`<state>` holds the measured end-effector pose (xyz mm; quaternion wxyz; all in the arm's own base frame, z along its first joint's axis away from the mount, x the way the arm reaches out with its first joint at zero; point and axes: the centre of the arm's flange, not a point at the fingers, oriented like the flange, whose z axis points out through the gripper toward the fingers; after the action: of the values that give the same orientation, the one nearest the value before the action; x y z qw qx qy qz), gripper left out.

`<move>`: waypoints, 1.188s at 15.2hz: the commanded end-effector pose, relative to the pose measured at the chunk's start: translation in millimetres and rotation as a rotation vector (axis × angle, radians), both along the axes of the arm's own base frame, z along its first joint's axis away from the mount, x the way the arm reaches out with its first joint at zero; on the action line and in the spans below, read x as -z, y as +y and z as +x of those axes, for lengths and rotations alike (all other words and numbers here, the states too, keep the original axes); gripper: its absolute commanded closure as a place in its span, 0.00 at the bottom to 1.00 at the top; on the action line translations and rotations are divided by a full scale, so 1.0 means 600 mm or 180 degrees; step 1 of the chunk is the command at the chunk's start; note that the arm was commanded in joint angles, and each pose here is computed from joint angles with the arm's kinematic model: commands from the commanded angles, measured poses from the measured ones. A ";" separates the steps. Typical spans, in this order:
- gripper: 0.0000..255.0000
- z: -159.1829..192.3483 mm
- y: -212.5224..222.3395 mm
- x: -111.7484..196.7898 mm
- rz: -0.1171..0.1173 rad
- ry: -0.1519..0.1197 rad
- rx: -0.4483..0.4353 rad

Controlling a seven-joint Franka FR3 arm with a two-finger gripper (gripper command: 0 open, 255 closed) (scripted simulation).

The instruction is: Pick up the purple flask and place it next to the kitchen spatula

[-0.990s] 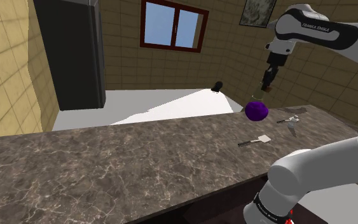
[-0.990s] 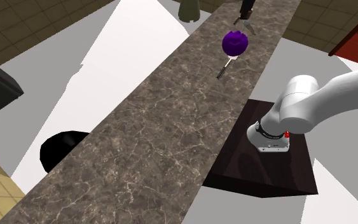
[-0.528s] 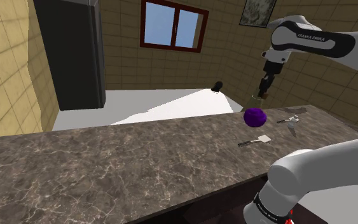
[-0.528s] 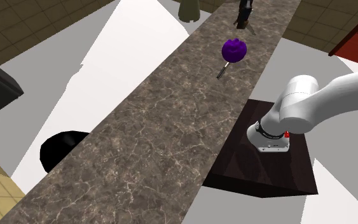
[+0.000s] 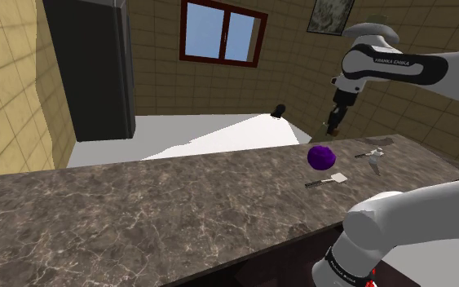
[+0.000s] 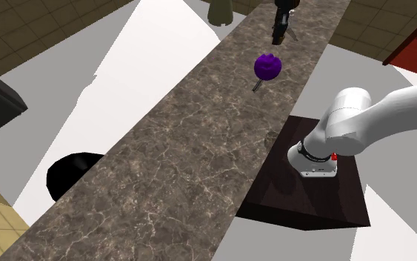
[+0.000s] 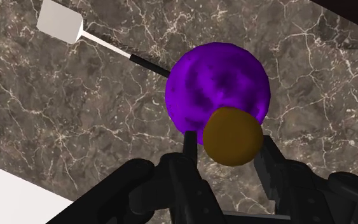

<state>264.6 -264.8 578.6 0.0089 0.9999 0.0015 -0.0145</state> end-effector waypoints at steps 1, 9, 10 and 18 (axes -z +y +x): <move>1.00 -0.001 -0.001 0.017 -0.0002 -0.0003 0.0000; 1.00 -0.001 -0.001 0.087 -0.0002 -0.0003 0.0000; 1.00 -0.001 -0.001 0.096 -0.0002 -0.0003 0.0000; 1.00 -0.001 -0.001 0.166 -0.0002 -0.0003 0.0000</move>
<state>264.4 -263.9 484.4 0.0089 0.9999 0.0015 -0.0145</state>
